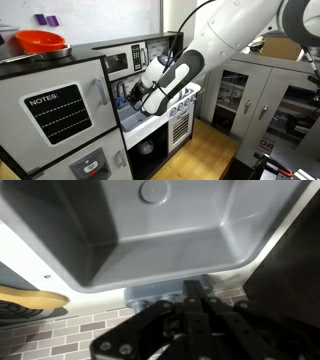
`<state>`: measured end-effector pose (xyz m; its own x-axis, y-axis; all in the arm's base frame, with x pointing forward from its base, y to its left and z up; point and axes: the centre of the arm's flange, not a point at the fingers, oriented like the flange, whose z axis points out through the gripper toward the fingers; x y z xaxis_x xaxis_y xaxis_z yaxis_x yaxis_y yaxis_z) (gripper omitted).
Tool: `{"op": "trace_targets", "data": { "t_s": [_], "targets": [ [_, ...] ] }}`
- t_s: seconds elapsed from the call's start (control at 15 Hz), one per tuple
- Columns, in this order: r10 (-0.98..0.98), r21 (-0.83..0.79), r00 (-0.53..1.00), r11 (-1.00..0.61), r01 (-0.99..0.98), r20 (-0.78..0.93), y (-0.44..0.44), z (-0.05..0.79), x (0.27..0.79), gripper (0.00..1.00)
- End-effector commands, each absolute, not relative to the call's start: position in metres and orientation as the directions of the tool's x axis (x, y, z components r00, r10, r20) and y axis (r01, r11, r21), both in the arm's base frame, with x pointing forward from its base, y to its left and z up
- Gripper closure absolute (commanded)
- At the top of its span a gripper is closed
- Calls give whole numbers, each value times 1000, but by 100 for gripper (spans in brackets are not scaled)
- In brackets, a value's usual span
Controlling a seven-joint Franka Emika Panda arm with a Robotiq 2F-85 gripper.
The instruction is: Twist the tap faucet.
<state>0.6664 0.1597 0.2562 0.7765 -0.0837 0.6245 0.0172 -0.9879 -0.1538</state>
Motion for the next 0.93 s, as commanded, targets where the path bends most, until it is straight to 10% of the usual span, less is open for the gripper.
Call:
{"op": "trace_targets", "data": {
  "t_s": [0.0,0.87],
  "targets": [
    [-146,-130,796,-988,-85,588,157,274,642,100],
    [-290,-188,865,-954,-232,409,113,316,600,100]
  ]
}}
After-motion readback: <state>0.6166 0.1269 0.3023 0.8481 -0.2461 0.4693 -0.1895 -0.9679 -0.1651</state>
